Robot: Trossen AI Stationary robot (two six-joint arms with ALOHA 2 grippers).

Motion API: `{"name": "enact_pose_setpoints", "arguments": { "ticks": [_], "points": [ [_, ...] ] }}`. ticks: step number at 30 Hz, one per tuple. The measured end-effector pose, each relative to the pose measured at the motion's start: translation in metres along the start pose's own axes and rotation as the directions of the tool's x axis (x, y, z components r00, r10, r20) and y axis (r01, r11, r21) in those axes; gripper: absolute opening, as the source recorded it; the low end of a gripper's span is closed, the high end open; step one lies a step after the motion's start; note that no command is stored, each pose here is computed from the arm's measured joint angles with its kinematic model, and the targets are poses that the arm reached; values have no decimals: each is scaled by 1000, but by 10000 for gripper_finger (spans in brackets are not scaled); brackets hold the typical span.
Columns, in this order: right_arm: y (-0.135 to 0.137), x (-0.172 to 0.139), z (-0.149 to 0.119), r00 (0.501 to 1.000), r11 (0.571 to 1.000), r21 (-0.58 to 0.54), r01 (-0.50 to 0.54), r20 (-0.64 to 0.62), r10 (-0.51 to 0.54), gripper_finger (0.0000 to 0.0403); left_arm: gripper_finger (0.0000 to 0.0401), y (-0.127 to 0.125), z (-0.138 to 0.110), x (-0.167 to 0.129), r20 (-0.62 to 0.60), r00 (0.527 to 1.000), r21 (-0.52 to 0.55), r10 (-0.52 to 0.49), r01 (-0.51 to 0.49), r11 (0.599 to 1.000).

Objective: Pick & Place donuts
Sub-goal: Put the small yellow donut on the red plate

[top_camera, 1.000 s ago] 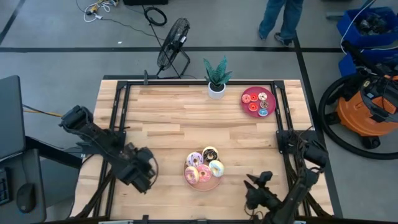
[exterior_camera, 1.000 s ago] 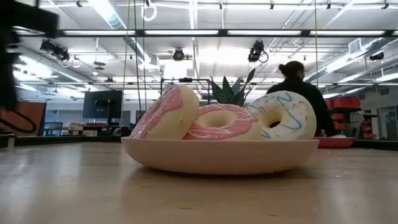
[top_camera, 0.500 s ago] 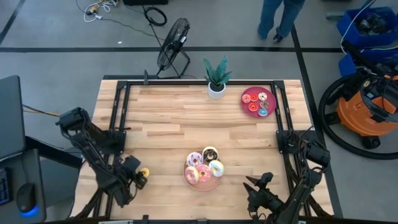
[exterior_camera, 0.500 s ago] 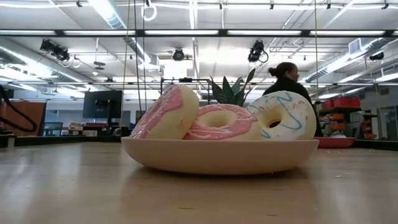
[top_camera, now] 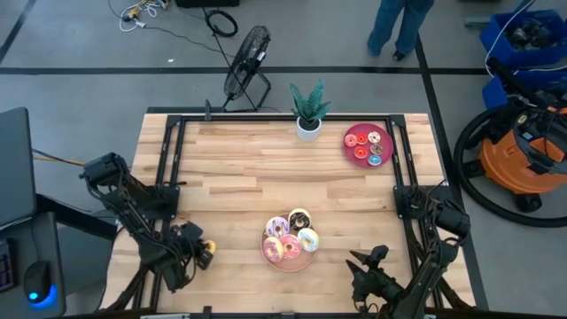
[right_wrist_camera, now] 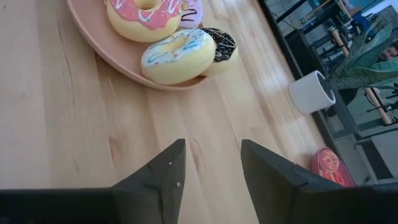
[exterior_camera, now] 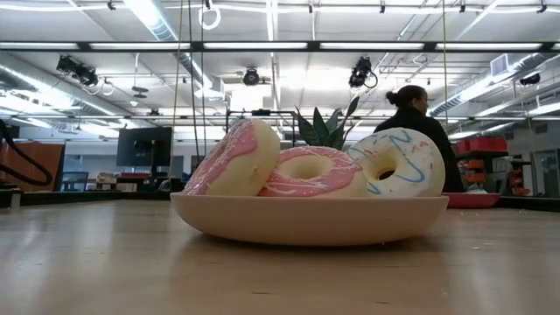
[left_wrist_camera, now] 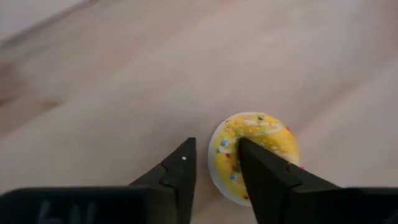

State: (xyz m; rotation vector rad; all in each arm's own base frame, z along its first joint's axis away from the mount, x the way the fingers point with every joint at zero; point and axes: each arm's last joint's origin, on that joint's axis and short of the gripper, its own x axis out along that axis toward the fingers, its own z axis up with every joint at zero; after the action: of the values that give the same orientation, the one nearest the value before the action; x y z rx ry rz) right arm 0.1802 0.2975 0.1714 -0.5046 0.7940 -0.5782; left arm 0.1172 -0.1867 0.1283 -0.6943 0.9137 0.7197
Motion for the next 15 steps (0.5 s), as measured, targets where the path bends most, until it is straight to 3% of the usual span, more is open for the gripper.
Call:
{"name": "enact_pose_setpoints", "arguments": {
  "ticks": [5,9,12,15],
  "points": [
    [0,0,1,999,1000,-5,6,36,-6,164,64,-18,3,-11,50,995,63,-81,78,995],
    [-1,5,6,996,999,-31,29,90,-26,164,11,-41,16,-20,168,972,154,-165,139,978],
    [-3,11,11,996,998,-39,44,84,-41,164,6,-60,30,-27,220,956,240,-192,138,961],
    [-3,16,13,997,998,-30,48,62,-46,164,8,-73,40,-31,157,971,332,-182,122,935]
  ]
}}
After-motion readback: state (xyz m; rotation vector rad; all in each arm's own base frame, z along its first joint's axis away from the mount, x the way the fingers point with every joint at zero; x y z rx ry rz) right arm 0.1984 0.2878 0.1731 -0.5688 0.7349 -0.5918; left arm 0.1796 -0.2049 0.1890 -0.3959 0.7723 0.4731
